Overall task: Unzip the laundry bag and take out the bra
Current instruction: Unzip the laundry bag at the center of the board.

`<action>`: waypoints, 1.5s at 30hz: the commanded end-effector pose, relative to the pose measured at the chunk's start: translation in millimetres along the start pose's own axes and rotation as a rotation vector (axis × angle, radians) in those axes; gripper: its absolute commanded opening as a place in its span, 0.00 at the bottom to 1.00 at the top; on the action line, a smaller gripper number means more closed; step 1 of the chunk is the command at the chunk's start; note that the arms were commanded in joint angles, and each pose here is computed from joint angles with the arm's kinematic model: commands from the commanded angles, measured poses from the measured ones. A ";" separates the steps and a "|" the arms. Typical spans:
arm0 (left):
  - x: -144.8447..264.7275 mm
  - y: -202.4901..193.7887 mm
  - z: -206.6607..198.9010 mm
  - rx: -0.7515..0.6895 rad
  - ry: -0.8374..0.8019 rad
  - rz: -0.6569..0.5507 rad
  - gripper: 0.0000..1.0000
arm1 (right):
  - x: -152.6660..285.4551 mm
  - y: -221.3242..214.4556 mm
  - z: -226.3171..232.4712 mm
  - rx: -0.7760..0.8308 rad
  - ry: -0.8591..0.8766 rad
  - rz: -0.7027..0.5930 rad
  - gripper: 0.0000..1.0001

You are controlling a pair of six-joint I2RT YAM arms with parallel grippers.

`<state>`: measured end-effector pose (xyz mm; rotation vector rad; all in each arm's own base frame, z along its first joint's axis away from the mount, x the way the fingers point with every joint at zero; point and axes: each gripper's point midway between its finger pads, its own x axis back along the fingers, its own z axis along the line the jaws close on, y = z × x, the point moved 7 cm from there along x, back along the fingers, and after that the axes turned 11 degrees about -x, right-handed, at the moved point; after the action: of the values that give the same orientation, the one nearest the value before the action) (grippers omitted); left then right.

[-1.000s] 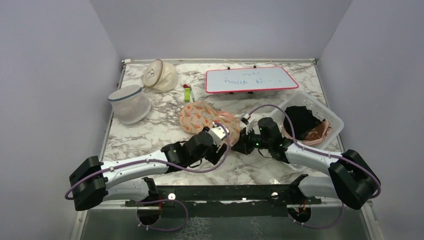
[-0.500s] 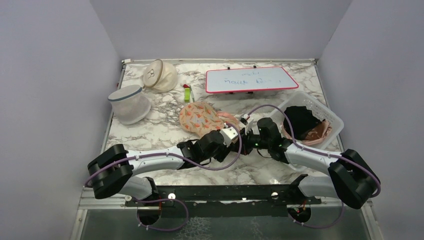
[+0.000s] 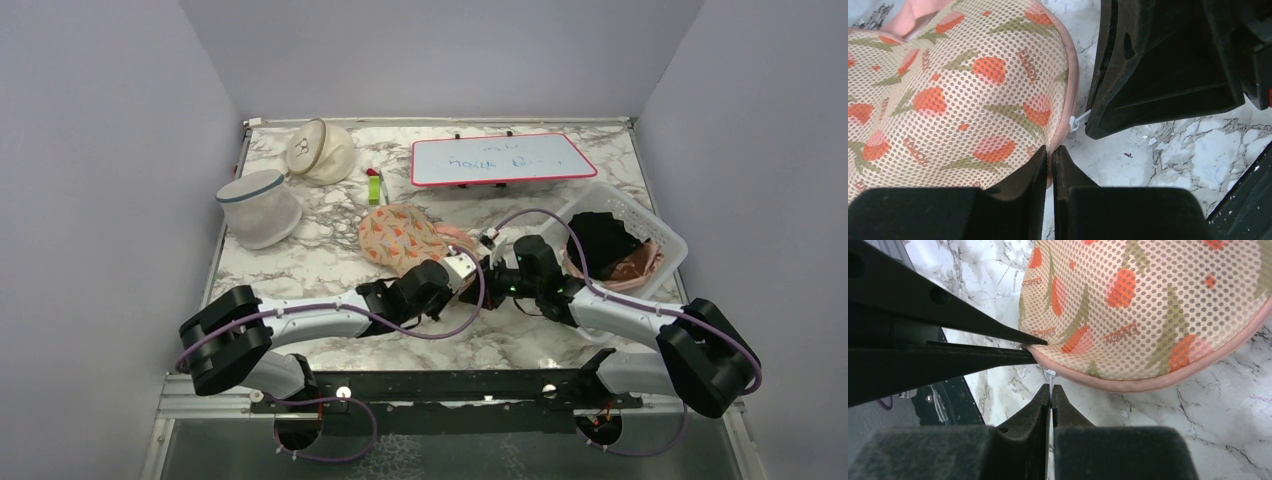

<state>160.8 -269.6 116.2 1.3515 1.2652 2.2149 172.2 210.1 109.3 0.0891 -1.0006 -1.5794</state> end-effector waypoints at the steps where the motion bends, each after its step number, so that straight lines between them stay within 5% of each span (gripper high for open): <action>1: 15.9 5.4 11.6 -0.002 0.055 -0.004 0.00 | 1.3 12.0 -1.1 0.019 -0.067 -0.037 0.01; 13: 47.6 -13.6 21.6 0.053 0.124 -0.013 0.00 | -0.9 35.6 -29.4 0.014 -0.345 -0.170 0.01; 21: 56.2 -36.4 24.1 0.149 0.182 0.000 0.00 | -18.1 59.2 -37.3 0.117 -0.366 -0.163 0.01; 24: 56.6 -40.7 19.9 0.166 0.149 -0.004 0.01 | -27.3 60.0 -27.7 0.216 -0.235 -0.097 0.01; 28: 53.6 -30.6 7.7 0.141 0.016 -0.013 0.31 | -31.7 50.7 -14.0 0.223 -0.091 -0.040 0.01; 36: 47.7 15.7 5.6 0.166 -0.034 -0.125 0.60 | -27.8 21.8 6.0 0.167 0.035 0.013 0.01; 45: 14.6 17.4 8.2 0.154 0.033 -0.036 0.40 | -19.9 8.6 20.7 0.117 0.103 -0.011 0.01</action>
<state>157.8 -264.4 141.1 1.3622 1.4484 2.1478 176.7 232.0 103.8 0.1740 -1.0647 -1.4841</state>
